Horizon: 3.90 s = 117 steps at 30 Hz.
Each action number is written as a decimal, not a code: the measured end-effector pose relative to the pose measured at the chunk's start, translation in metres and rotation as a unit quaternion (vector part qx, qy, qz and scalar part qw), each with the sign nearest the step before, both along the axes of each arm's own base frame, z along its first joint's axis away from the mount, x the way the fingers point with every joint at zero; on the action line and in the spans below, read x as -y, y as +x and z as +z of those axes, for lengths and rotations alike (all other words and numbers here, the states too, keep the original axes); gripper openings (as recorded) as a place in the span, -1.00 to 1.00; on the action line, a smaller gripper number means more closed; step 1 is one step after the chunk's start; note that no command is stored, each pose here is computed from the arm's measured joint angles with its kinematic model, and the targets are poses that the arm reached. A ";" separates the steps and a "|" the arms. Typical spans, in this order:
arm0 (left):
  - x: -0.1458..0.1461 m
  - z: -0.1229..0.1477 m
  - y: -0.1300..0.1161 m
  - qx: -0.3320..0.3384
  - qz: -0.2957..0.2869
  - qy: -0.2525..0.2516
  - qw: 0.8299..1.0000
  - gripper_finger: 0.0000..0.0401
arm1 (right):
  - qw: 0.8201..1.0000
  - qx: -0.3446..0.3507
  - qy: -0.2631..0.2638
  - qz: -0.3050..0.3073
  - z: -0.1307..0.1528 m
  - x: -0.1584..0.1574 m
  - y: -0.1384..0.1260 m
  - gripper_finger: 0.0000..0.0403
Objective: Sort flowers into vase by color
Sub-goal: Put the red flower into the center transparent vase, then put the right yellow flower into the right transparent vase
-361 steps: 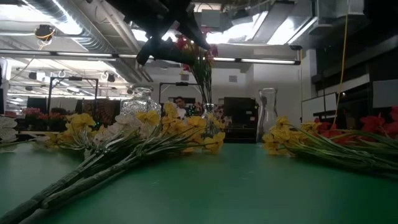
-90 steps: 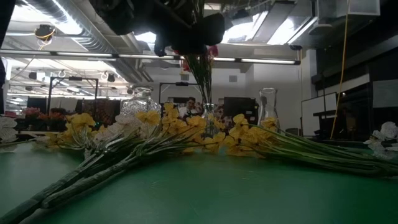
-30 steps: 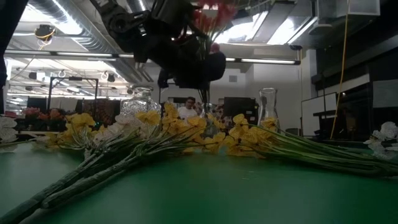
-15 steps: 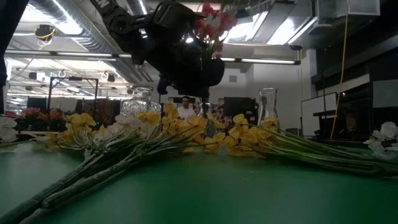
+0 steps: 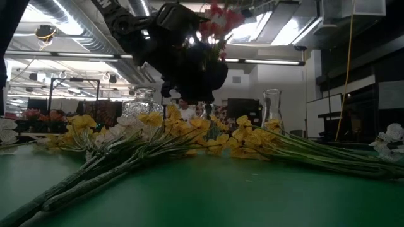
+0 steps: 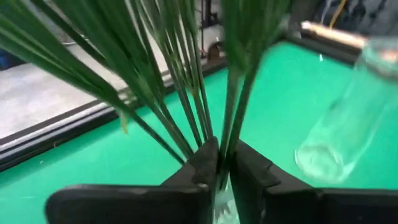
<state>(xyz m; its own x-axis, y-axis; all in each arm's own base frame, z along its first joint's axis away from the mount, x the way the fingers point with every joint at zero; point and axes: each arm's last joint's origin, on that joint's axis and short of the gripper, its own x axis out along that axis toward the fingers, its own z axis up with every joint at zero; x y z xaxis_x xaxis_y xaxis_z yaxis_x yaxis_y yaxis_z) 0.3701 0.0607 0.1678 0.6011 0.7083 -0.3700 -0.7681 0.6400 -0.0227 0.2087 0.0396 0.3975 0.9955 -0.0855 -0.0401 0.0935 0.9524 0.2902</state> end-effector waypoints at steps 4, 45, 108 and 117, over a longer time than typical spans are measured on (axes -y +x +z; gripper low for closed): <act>0.004 -0.002 0.000 -0.022 -0.015 0.011 1.000 -0.66 | 1.000 -0.010 -0.001 0.001 -0.002 0.000 0.000 -0.23; 0.086 0.046 -0.016 -0.003 -0.147 0.006 0.989 -0.24 | 0.994 -0.110 0.003 -0.019 -0.022 0.002 -0.003 -0.23; 0.257 0.150 -0.181 0.120 -0.348 -0.005 0.930 -0.24 | 0.836 -0.509 0.190 -0.075 -0.227 -0.144 0.059 0.12; 0.257 0.150 -0.181 0.120 -0.347 -0.005 0.930 -0.24 | 0.820 -0.532 0.187 -0.094 -0.252 -0.148 0.064 0.12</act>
<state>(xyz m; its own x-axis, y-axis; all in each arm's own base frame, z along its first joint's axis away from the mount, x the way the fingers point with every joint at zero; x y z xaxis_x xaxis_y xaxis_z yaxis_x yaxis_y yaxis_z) 0.1891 -0.1963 0.3182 0.9787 0.1149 -0.1703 -0.1409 0.9786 -0.1496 0.2724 0.1874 0.1459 0.3503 -0.0170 -0.9365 0.6186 0.7549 0.2177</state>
